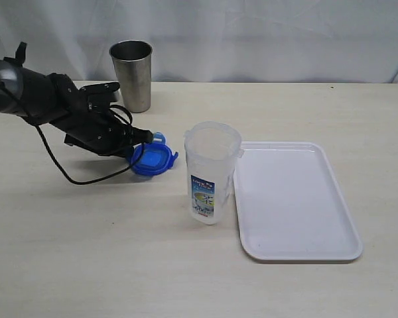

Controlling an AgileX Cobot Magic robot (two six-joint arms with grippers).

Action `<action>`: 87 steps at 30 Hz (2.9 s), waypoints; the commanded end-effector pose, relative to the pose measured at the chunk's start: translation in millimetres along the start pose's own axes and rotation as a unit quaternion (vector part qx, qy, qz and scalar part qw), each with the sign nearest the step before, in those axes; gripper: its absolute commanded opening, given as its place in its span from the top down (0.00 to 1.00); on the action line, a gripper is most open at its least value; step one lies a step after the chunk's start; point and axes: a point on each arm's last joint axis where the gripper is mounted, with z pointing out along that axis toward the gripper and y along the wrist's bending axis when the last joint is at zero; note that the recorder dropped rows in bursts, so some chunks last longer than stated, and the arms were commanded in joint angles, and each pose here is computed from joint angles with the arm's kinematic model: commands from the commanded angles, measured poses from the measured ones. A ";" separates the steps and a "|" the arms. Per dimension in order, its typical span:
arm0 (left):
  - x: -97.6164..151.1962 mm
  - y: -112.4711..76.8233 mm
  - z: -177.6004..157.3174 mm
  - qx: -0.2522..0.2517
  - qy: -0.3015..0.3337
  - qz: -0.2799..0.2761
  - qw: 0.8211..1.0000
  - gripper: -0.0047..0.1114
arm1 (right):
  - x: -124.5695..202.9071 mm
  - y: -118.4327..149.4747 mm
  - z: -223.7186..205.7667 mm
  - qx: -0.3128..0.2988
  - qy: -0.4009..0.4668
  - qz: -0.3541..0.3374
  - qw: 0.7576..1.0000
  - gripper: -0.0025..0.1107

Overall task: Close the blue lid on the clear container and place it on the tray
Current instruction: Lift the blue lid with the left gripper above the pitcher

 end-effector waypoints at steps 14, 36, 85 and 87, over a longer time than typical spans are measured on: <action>-20.8 -23.1 -84.0 0.012 -0.015 0.136 0.990 0.96 | 0.1 0.0 -0.1 -0.001 -0.003 -0.001 1.000 0.94; -32.8 -110.2 -154.9 -0.011 -0.200 0.478 0.855 0.96 | 0.1 0.0 -0.1 -0.001 -0.003 -0.001 1.000 0.94; 31.3 -182.4 -197.5 -0.075 -0.310 0.745 0.586 0.96 | 0.1 0.0 -0.1 -0.001 -0.003 -0.001 1.000 0.94; 37.8 -182.8 -192.9 -0.077 -0.322 0.749 0.573 0.96 | 0.1 0.0 -0.1 -0.001 -0.003 -0.001 1.000 0.94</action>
